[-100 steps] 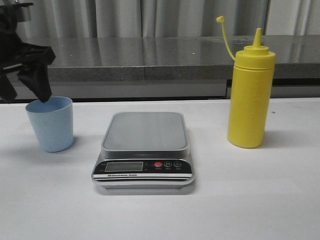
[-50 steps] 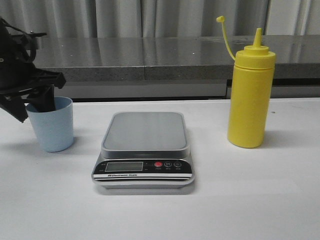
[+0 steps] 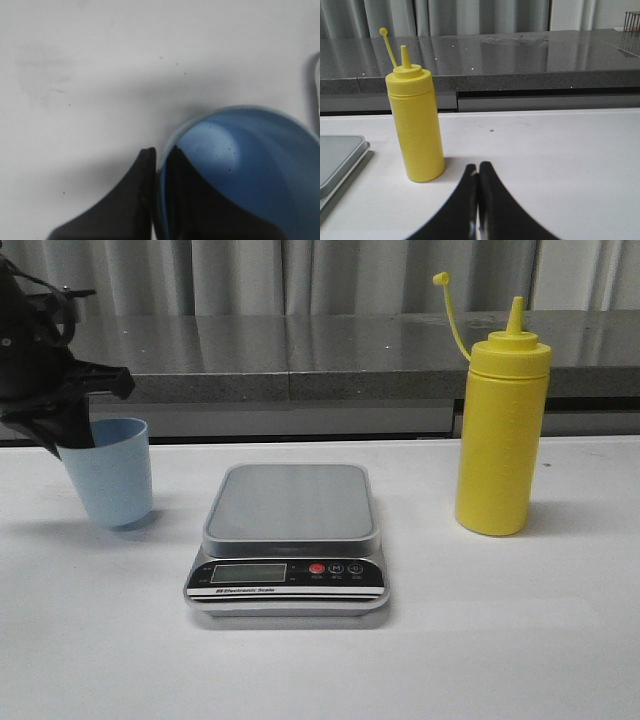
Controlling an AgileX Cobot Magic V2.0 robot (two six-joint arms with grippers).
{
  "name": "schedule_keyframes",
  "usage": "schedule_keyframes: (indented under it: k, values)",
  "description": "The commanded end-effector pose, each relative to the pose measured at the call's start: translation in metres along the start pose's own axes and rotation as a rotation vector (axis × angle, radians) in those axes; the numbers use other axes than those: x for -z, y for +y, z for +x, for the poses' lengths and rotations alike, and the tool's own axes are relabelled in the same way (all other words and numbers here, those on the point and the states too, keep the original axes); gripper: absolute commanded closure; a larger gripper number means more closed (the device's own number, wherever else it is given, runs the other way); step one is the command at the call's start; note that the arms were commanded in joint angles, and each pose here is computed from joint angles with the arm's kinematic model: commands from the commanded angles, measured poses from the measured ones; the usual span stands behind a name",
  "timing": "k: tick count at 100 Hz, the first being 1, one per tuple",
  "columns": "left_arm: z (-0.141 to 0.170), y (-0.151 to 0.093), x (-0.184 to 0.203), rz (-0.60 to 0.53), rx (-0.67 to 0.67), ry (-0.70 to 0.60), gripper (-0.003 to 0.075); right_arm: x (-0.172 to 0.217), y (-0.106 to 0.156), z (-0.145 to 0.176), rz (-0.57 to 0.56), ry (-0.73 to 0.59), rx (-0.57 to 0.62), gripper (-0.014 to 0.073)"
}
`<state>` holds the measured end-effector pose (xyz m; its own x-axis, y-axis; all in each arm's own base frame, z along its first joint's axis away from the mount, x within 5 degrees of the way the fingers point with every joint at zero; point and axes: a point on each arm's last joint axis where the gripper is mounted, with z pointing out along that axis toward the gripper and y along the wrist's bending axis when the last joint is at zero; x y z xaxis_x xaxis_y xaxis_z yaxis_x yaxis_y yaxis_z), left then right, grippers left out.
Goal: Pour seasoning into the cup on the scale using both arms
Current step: 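Lift the blue cup with the left gripper and set it on the scale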
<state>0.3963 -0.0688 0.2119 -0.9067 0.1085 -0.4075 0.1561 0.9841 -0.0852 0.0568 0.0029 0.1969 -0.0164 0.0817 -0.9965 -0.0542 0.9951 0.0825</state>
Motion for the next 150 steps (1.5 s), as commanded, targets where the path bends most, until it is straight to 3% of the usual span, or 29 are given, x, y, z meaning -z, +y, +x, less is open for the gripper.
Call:
schedule_keyframes:
  k: [1,25,42,56,90,114,121,150]
  values:
    - [-0.023,-0.011,0.047,0.025,-0.001,-0.153,0.0741,0.003,0.001,-0.014,-0.009,-0.116,0.019,0.0662]
    - [-0.044,-0.067,0.092,0.101,-0.124,-0.299,0.0741,0.003,0.001,-0.014,-0.009,-0.116,0.019,0.0662]
    - [-0.039,-0.119,0.089,0.165,-0.273,-0.307,0.0741,0.003,0.001,-0.014,-0.009,-0.116,0.019,0.0662]
    - [-0.031,-0.145,0.076,0.190,-0.340,-0.275,0.0741,0.003,0.001,-0.014,-0.009,-0.116,0.019,0.0662]
    - [-0.026,-0.153,0.045,0.191,-0.353,-0.200,0.0724,0.003,0.001,-0.014,-0.009,-0.116,0.019,0.0662]
    - [-0.027,-0.153,0.046,0.194,-0.346,-0.207,0.0444,0.003,0.001,-0.014,-0.009,-0.116,0.019,0.0662]
    - [-0.027,-0.153,0.047,0.194,-0.342,-0.208,0.0398,0.003,0.001,-0.014,-0.009,-0.116,0.019,0.0662]
    - [-0.028,-0.148,0.095,0.210,-0.332,-0.301,0.0426,0.003,0.001,-0.014,-0.009,-0.116,0.019,0.0662]
